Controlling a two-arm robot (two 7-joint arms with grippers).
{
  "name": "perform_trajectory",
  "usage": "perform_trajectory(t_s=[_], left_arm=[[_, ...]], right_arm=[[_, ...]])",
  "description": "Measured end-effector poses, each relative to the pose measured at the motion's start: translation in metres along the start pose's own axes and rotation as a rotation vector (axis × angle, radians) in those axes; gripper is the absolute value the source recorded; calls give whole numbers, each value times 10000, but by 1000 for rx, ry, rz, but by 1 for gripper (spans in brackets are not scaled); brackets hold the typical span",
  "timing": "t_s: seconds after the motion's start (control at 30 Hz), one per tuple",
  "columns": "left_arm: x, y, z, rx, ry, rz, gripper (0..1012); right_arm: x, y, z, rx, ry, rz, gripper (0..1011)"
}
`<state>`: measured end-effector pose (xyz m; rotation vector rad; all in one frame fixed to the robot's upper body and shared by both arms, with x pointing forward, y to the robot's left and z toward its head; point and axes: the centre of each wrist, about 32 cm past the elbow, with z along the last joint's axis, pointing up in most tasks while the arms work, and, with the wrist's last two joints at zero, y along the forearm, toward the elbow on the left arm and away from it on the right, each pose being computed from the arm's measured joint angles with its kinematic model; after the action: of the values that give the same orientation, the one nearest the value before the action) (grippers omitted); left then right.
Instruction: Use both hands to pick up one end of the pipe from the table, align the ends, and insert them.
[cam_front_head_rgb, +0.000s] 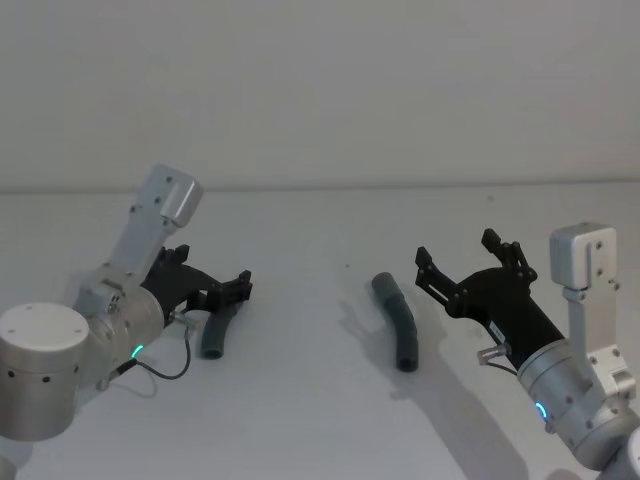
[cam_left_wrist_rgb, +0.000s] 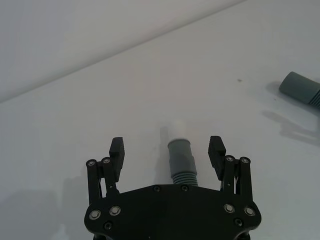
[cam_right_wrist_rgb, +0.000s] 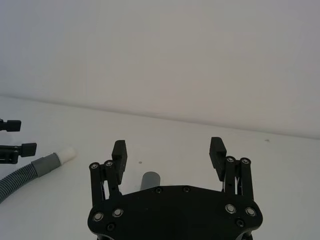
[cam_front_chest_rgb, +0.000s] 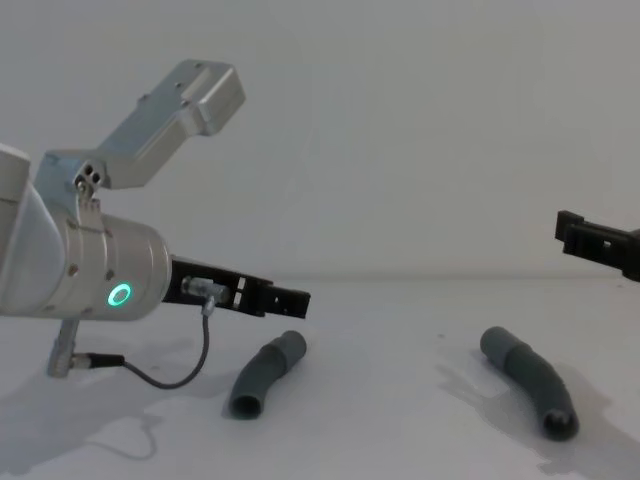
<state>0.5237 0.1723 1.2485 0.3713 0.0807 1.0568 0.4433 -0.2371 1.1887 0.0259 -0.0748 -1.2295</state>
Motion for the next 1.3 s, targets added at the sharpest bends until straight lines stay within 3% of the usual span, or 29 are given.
perform_trajectory(t_s=[0.3,0.73,1.3], left_arm=[[-5,-52,4,35,11,1,1001],[33,-169,-81,83,33,-18,1001],[43,-240,-129,119,28,-40,1001]], right_arm=[[0,0,0,0,0,0,1004],[0,0,0,0,0,0,1004],[0,0,0,0,0,0,1004]])
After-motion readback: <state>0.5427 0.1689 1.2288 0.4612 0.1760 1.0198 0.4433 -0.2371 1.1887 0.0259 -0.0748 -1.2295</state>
